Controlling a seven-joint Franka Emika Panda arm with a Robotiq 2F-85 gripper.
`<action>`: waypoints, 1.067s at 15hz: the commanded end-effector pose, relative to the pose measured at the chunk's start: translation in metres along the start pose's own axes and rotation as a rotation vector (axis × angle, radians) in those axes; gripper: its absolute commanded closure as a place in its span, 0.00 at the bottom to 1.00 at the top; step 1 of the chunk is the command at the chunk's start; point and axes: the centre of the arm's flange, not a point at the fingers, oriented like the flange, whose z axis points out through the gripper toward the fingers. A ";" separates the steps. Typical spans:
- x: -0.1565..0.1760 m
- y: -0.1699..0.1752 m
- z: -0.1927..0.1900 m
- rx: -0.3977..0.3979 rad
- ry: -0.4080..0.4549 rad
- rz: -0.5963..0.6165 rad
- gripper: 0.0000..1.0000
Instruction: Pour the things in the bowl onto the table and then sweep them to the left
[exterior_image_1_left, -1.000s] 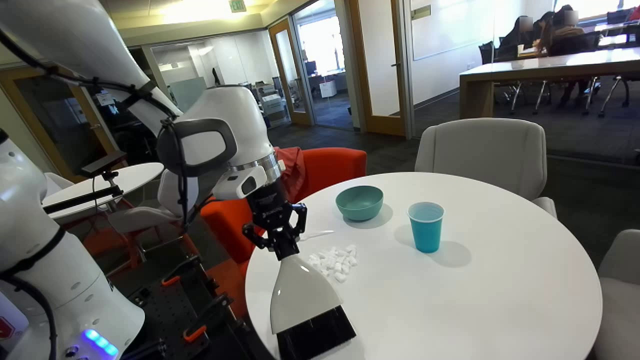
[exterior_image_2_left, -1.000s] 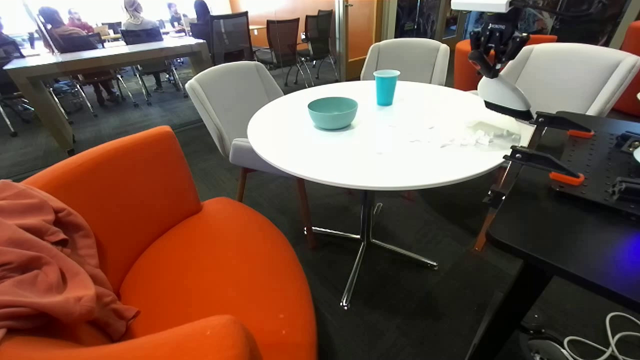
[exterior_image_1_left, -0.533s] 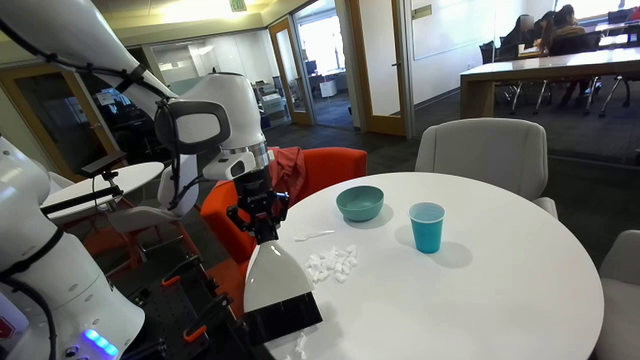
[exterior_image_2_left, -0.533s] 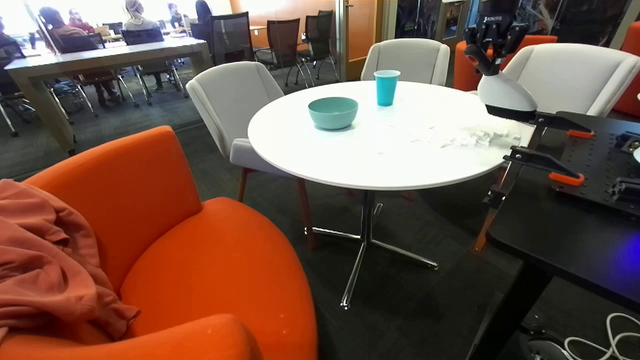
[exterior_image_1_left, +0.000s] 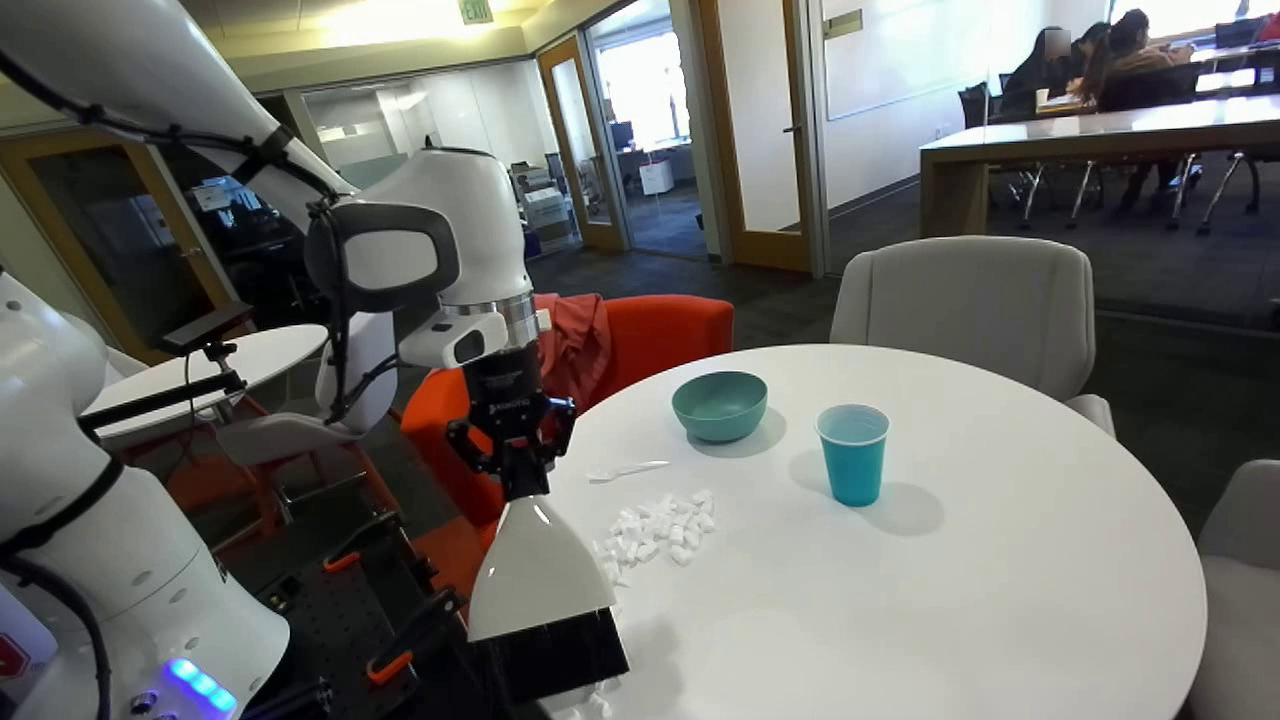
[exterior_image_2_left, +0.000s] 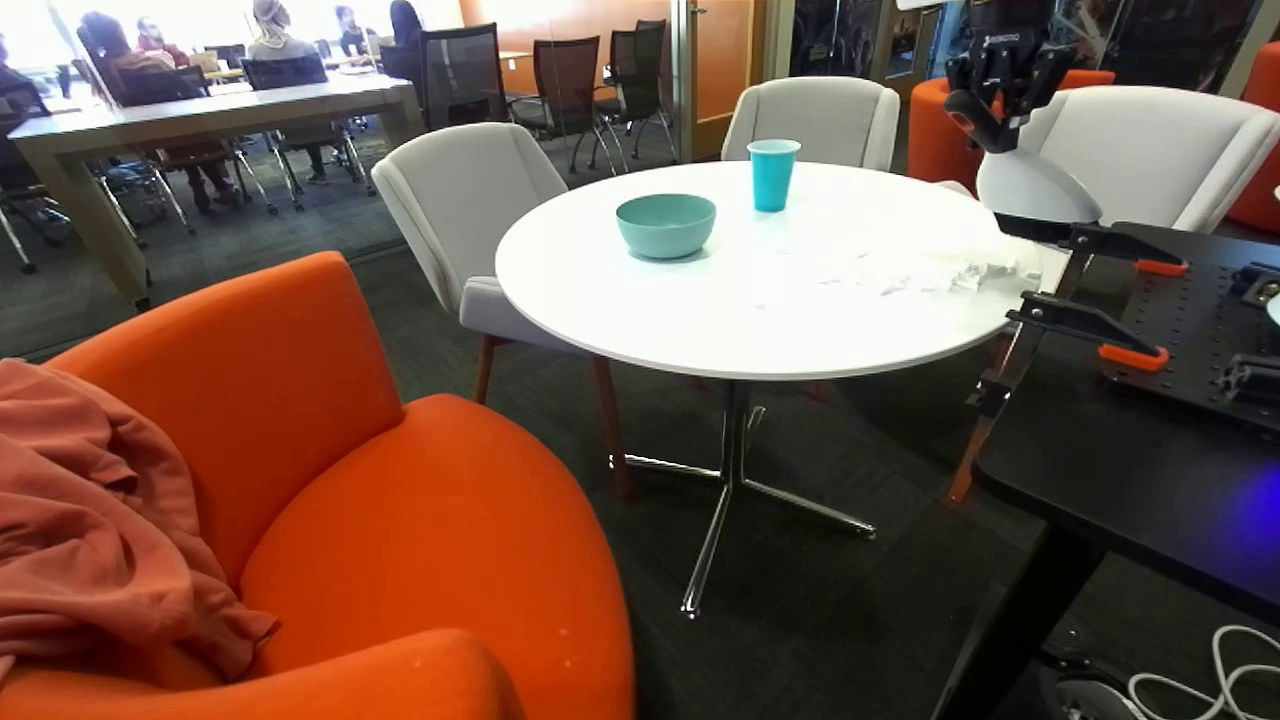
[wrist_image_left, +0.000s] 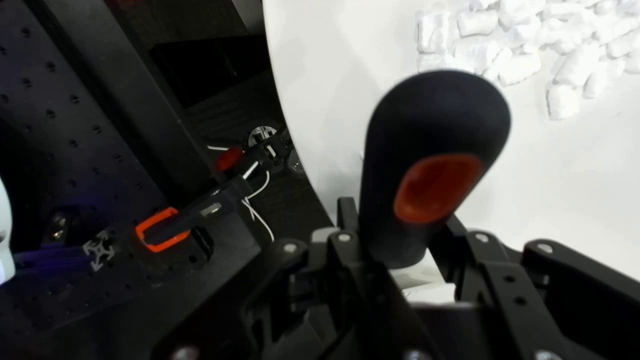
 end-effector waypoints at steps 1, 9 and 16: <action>0.013 0.002 0.002 -0.015 -0.013 0.050 0.87; 0.021 -0.008 0.017 -0.007 -0.026 0.075 0.87; 0.013 -0.023 0.030 0.031 -0.082 0.119 0.87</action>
